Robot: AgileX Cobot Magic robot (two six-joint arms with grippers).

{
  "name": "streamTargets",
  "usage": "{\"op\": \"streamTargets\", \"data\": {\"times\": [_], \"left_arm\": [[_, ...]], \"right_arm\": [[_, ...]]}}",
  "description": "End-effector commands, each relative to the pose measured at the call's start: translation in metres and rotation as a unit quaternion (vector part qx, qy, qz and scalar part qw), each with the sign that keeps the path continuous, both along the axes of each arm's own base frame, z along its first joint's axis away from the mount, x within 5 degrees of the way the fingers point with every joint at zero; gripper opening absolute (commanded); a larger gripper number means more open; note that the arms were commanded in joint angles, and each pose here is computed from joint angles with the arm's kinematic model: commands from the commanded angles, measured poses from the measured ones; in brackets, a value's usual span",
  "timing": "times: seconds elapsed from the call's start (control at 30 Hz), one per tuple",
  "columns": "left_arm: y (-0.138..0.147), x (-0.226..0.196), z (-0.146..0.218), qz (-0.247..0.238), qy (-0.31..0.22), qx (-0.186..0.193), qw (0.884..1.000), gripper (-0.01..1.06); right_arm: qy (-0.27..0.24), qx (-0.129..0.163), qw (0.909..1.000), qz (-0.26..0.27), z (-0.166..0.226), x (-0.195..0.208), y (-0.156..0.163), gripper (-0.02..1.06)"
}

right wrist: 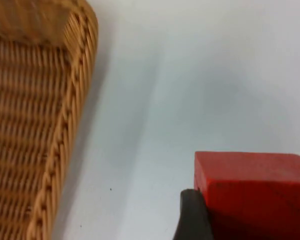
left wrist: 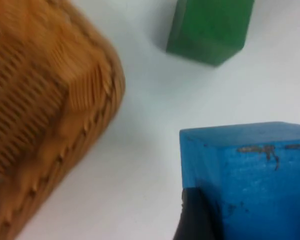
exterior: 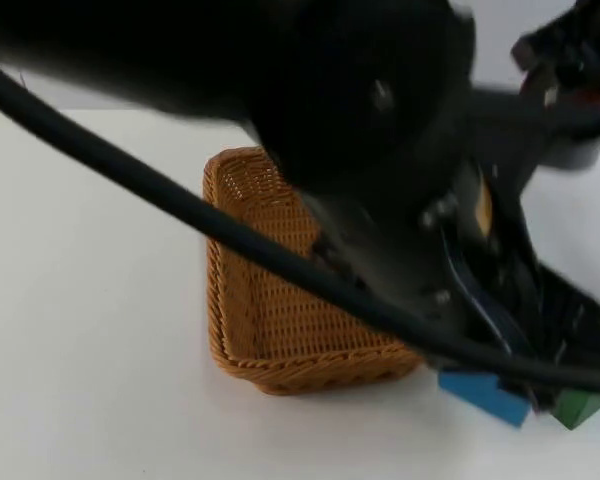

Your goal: Pick up one cube with each hand and place exactly two cubes into the same basket, leaving the remaining cube outside.

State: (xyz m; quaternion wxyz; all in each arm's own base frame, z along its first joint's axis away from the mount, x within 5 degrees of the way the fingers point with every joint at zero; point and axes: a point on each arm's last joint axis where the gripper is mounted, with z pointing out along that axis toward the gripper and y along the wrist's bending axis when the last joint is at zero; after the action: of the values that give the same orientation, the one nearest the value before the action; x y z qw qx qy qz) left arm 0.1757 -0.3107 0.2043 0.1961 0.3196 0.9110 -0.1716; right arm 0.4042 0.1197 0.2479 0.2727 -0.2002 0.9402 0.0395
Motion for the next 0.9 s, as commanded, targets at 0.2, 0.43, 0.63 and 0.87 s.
{"op": "streamTargets", "data": {"times": [0.2,0.43,0.63,0.87], "left_arm": [[0.01,-0.003,0.026,-0.024,-0.045,0.003,0.999,0.0],[0.011,-0.002,0.027,-0.029,-0.052,0.007,0.998,0.0],[0.012,-0.001,0.026,-0.035,-0.062,0.017,0.997,0.0],[0.013,0.001,0.027,-0.04,-0.072,0.023,0.996,0.0]], "right_arm": [[-0.024,0.009,0.9997,-0.001,0.033,-0.012,-0.004,0.0],[-0.014,0.006,0.9999,0.0,0.033,-0.014,-0.005,0.0],[-0.007,0.004,1.0,0.0,0.032,-0.015,-0.005,0.0],[-0.006,0.008,0.9999,0.0,0.032,-0.016,-0.003,0.0]]}}
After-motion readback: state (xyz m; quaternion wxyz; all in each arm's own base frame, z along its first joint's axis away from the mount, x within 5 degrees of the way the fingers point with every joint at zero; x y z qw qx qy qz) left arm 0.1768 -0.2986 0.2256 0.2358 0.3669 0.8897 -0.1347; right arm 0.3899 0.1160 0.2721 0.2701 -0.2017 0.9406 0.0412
